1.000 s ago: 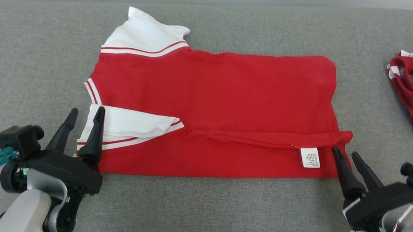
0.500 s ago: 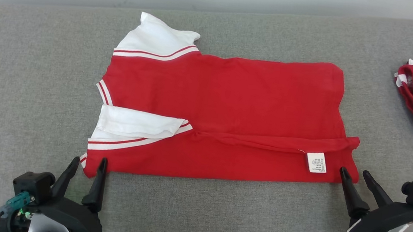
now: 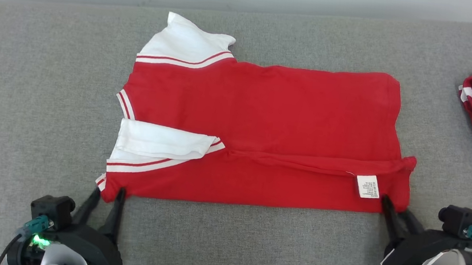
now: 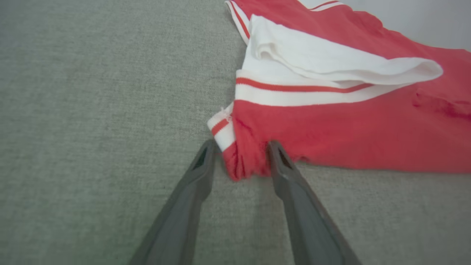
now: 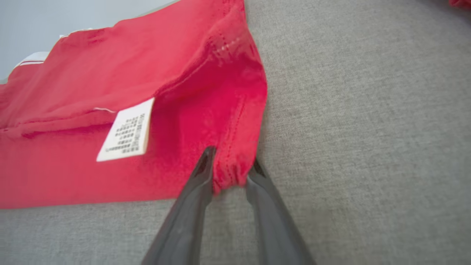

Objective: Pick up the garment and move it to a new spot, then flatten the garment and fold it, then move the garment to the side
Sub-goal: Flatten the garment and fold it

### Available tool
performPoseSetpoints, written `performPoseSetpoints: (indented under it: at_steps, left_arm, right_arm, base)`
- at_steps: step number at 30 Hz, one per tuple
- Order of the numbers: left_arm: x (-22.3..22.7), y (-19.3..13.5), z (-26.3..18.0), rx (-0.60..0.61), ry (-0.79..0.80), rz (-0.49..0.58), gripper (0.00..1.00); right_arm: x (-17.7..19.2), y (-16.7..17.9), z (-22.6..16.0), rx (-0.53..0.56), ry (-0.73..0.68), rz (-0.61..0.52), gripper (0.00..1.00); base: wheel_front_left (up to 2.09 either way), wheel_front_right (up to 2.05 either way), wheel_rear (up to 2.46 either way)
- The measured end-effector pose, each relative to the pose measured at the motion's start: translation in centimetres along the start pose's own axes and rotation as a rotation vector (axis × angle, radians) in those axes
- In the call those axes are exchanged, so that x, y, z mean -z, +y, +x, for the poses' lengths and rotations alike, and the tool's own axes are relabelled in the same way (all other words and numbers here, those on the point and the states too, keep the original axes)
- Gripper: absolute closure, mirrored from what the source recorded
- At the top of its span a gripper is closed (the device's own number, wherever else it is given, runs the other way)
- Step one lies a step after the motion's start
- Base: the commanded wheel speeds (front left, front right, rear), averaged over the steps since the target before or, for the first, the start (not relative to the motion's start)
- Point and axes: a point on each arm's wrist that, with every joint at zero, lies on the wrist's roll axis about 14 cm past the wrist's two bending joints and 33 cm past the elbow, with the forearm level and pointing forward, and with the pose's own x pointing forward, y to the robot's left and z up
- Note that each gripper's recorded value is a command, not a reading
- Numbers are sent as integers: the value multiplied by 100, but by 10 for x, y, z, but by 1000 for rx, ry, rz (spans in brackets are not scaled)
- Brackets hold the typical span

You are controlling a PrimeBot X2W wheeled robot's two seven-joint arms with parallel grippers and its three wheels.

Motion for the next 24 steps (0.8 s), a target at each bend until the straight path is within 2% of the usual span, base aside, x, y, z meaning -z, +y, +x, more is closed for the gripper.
performPoseSetpoints:
  at_steps: [13, 22, 23, 24]
  left_arm:
    - [-6, -1, -43, -39, -94, -116, 100]
    - [14, -7, -79, -68, -82, -173, 100]
    - [15, -8, -81, -69, -79, -171, 100]
    - [15, -8, -81, -69, -79, -171, 60]
  right_arm:
    - [-1, 16, -33, -40, -73, 67, 100]
    - [28, 0, -65, -12, -15, 90, 100]
    - [30, -2, -67, -3, -16, 102, 73]
    - [30, -2, -67, -3, -16, 102, 0]
  base:
    - [0, 0, 0]
    - [0, 0, 0]
    - [0, 0, 0]
    - [0, 0, 0]
